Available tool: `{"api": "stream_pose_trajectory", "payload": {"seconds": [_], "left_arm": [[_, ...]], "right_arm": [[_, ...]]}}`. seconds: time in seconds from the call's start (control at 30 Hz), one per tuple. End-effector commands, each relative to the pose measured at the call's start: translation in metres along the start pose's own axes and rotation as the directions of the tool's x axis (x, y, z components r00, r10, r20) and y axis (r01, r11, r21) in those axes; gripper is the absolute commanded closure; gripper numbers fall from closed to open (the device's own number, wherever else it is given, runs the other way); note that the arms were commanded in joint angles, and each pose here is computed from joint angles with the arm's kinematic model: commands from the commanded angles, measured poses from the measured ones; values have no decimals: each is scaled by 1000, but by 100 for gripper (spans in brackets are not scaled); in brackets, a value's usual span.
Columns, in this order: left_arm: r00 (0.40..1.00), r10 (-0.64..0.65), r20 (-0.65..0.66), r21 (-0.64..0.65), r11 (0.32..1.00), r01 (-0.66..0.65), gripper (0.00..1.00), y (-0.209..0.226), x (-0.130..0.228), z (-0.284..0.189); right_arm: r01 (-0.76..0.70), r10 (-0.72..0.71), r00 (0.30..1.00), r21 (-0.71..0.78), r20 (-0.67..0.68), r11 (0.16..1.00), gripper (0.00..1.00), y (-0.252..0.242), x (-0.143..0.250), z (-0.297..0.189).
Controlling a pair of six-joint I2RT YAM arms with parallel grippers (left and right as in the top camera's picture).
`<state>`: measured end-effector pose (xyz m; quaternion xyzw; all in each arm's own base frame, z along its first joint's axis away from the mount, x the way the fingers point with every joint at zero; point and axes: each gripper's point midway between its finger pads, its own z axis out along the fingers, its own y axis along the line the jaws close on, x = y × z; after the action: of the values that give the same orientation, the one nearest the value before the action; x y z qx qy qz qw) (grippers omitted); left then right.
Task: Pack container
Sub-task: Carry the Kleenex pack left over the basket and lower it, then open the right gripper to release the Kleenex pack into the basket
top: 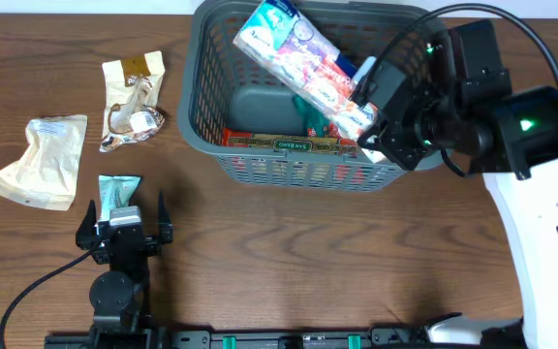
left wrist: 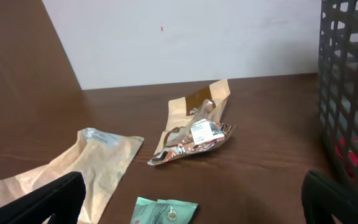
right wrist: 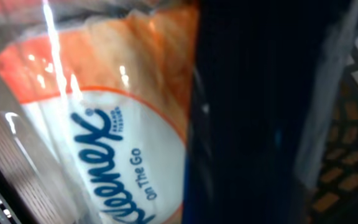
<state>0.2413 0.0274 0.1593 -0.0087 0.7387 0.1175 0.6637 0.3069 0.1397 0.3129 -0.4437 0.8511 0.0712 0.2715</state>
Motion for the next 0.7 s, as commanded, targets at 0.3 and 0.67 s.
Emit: {"api": "stream_pose_trajectory", "payload": {"seconds": [0.3,0.67], "left_arm": [[999,15,-43,-17,1000,-16,1,1,17,2],[999,15,-43,-17,1000,-16,1,1,17,2]], "right_arm": [[-15,10,996,-54,-85,998,99,-28,7,53],[1,-17,992,-138,-122,990,99,-24,16,87]]}}
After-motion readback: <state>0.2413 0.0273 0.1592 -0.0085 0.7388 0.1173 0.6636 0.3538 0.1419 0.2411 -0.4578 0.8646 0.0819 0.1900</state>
